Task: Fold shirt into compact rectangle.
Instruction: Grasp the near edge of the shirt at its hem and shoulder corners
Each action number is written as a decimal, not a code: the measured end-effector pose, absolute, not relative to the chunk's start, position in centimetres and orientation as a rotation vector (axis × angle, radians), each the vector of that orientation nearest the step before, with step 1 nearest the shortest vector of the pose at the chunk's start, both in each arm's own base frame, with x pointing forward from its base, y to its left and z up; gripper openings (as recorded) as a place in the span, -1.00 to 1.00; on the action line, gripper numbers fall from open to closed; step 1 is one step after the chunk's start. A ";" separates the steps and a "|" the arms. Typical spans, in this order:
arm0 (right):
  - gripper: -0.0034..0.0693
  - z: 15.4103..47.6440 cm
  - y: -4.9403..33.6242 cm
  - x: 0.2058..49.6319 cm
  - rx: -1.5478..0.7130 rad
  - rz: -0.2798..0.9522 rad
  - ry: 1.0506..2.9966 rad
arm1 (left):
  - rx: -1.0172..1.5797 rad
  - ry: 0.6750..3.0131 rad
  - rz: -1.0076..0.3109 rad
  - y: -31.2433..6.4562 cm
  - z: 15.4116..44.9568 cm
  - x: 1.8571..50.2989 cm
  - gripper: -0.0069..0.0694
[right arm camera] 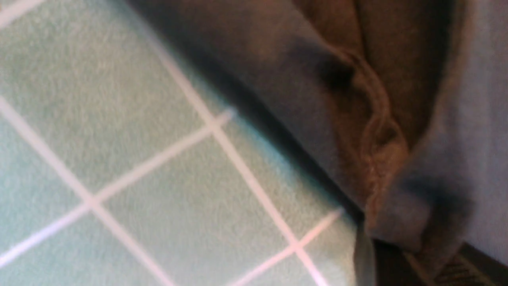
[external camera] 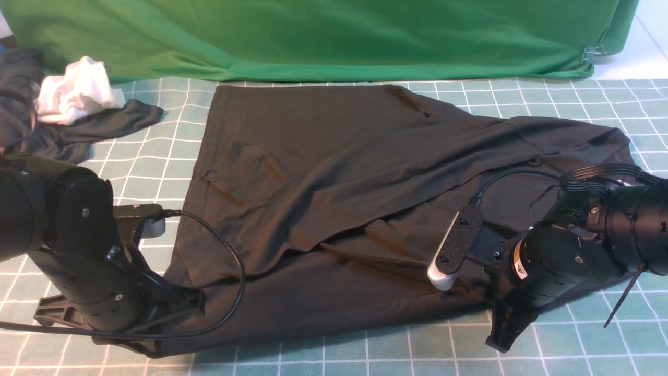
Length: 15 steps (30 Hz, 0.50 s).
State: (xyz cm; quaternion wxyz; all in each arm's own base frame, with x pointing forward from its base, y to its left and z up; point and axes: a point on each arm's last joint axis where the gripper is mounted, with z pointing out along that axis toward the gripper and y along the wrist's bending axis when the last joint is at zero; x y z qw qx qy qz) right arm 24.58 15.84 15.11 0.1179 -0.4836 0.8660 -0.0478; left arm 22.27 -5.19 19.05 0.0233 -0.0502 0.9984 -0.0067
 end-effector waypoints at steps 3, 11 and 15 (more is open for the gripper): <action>-0.78 16.1 15.5 23.8 -1.382 -0.119 2.592 | -0.154 3.087 -0.022 -5.1 19.7 21.9 -0.78; -0.79 17.4 13.9 20.1 -1.307 0.011 2.719 | -0.155 3.141 -0.045 -4.8 20.3 19.4 -0.78; -0.79 17.0 12.8 17.9 -1.261 0.064 2.776 | -0.189 3.151 -0.096 -4.7 20.0 17.4 -0.78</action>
